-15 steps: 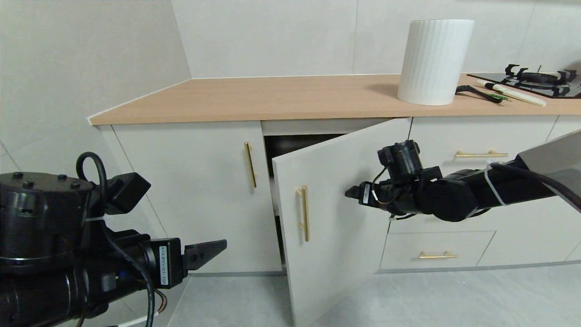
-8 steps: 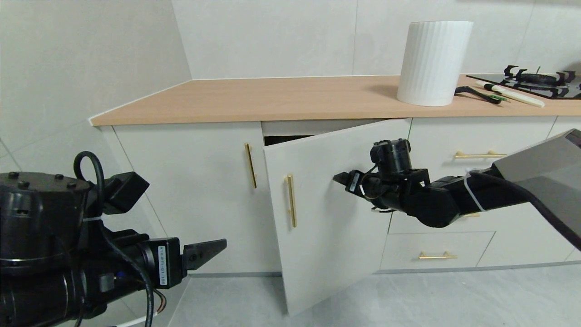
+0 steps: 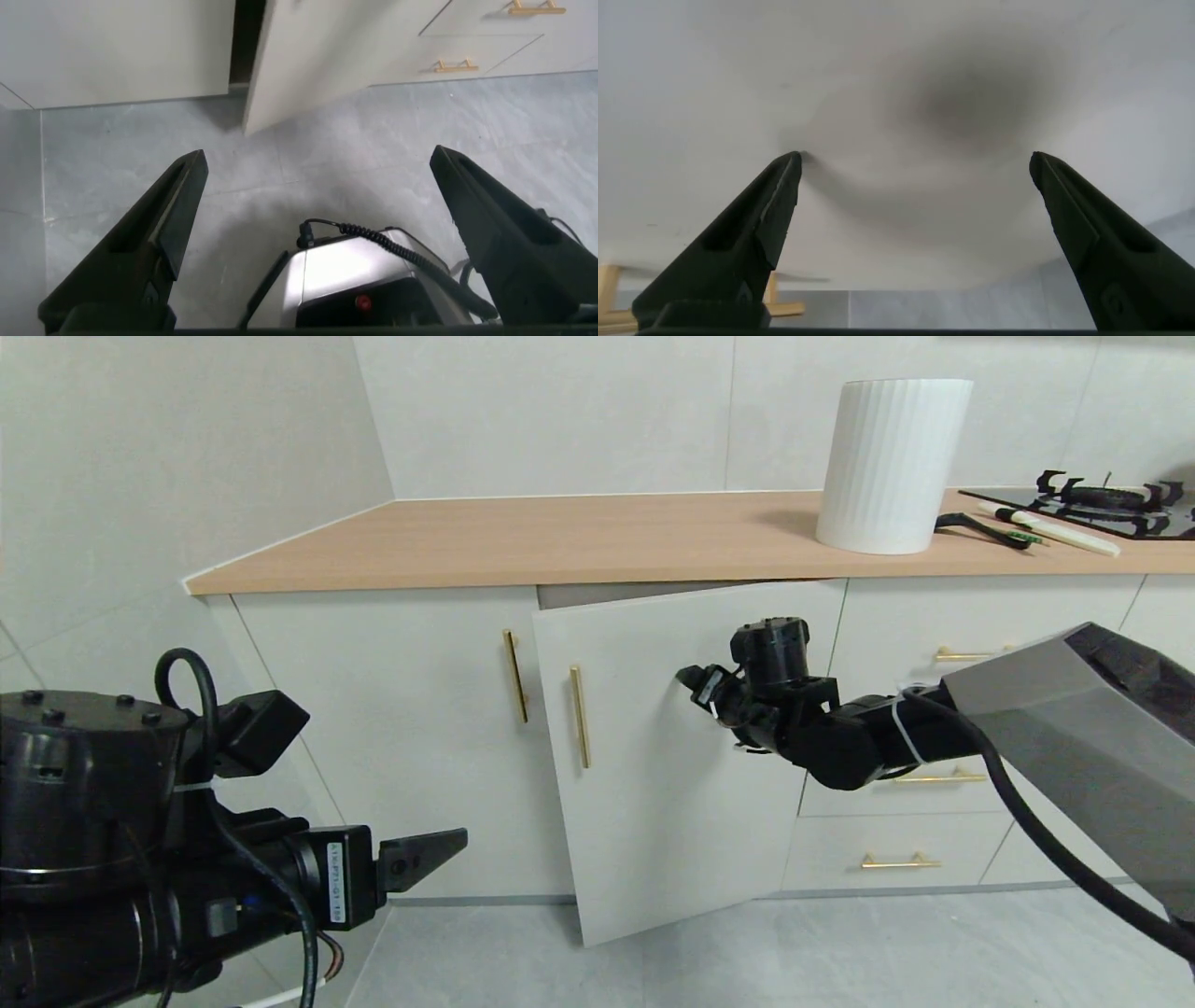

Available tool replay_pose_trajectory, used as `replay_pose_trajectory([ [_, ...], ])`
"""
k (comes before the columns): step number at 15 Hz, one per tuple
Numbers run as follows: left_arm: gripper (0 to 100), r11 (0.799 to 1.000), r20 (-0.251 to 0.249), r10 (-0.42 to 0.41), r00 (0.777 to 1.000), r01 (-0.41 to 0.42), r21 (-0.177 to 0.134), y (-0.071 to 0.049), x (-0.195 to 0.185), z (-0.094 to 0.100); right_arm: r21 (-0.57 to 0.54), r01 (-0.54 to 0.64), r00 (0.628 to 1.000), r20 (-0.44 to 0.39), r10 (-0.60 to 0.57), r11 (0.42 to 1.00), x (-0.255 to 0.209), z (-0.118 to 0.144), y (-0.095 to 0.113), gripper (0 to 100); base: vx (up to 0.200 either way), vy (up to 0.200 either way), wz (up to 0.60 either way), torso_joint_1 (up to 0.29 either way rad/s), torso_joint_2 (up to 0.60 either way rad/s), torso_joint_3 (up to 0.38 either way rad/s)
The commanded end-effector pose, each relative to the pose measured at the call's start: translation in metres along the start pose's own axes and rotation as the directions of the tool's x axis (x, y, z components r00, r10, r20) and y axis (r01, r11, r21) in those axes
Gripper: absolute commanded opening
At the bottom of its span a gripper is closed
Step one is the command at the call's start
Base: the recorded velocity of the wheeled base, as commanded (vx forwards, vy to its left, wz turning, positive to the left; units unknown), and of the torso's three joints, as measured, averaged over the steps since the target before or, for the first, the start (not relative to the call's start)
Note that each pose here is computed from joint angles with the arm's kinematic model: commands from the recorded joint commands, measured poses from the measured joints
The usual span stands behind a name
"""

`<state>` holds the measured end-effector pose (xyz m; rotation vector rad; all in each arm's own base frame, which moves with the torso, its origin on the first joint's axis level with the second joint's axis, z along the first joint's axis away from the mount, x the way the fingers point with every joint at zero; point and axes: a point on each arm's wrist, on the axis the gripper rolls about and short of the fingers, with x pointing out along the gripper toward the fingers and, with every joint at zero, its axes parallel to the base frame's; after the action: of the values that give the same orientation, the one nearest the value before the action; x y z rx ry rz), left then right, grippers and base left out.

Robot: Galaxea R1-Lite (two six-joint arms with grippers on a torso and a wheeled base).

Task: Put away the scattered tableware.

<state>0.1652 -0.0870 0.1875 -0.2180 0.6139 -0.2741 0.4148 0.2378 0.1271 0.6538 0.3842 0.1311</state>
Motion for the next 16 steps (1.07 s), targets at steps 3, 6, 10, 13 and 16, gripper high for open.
replay_pose_trajectory([
  [3,100,1.0,-0.003,0.0,1.0,0.0,0.0,0.0,0.0,0.0,0.021,0.032,0.999,0.024,-0.033,0.999,0.019,-0.003,-0.01,100,0.0,0.0,0.0,0.0,0.0,0.0],
  [6,100,1.0,-0.004,0.001,1.0,-0.001,0.0,0.0,0.001,0.0,0.026,0.083,0.993,0.077,-0.085,0.996,0.034,-0.003,-0.016,100,0.0,0.0,0.0,0.0,0.0,0.0],
  [10,100,1.0,-0.006,0.002,1.0,-0.002,0.0,0.0,0.001,-0.001,0.038,0.153,0.978,0.138,-0.157,0.987,0.052,-0.001,-0.024,100,0.0,0.0,0.0,0.0,0.0,0.0],
  [13,100,1.0,-0.006,0.002,1.0,-0.002,0.0,0.0,0.001,-0.001,0.042,0.159,0.975,0.15,-0.164,0.986,0.055,0.002,-0.027,100,0.0,0.0,0.0,0.0,0.0,0.0],
  [16,100,1.0,-0.006,0.002,1.0,-0.002,0.0,0.0,0.001,-0.001,0.041,0.157,0.976,0.148,-0.162,0.987,0.052,0.003,-0.026,100,0.0,0.0,0.0,0.0,0.0,0.0],
])
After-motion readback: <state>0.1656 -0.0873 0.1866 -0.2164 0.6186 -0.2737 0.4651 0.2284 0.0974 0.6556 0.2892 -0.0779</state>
